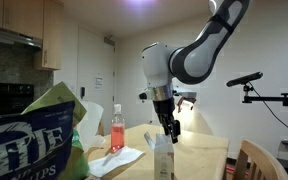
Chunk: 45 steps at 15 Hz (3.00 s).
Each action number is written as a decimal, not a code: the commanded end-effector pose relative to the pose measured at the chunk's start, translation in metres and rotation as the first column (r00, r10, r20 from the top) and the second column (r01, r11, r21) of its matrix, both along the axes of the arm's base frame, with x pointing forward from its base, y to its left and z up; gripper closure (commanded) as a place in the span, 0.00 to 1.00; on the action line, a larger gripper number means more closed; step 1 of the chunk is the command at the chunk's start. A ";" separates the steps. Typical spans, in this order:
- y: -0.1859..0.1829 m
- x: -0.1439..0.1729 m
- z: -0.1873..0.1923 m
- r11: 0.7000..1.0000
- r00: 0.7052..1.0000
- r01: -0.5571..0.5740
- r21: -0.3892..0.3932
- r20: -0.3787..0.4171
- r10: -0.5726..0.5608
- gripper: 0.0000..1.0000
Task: Open the white box and remove one tea bag from the box and place it on the table
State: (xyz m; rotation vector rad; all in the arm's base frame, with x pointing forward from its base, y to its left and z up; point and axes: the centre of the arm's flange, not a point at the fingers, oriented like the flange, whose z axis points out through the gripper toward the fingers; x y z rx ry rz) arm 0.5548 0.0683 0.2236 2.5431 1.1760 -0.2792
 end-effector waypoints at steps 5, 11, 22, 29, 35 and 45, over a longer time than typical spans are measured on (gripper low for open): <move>-0.001 -0.002 0.014 0.980 0.990 -0.087 -0.179 -0.128 0.064 0.52; 0.010 -0.002 0.012 0.930 0.939 -0.297 -0.218 -0.244 0.242 0.51; 0.028 0.010 0.013 0.773 0.749 -0.634 0.019 -0.230 0.621 0.55; 0.003 0.021 -0.008 0.736 0.715 -0.649 0.190 -0.178 0.676 0.60; -0.007 0.020 -0.020 0.747 0.727 -0.621 0.237 -0.181 0.662 0.62; -0.015 0.029 -0.023 0.748 0.727 -0.626 0.221 -0.181 0.662 0.60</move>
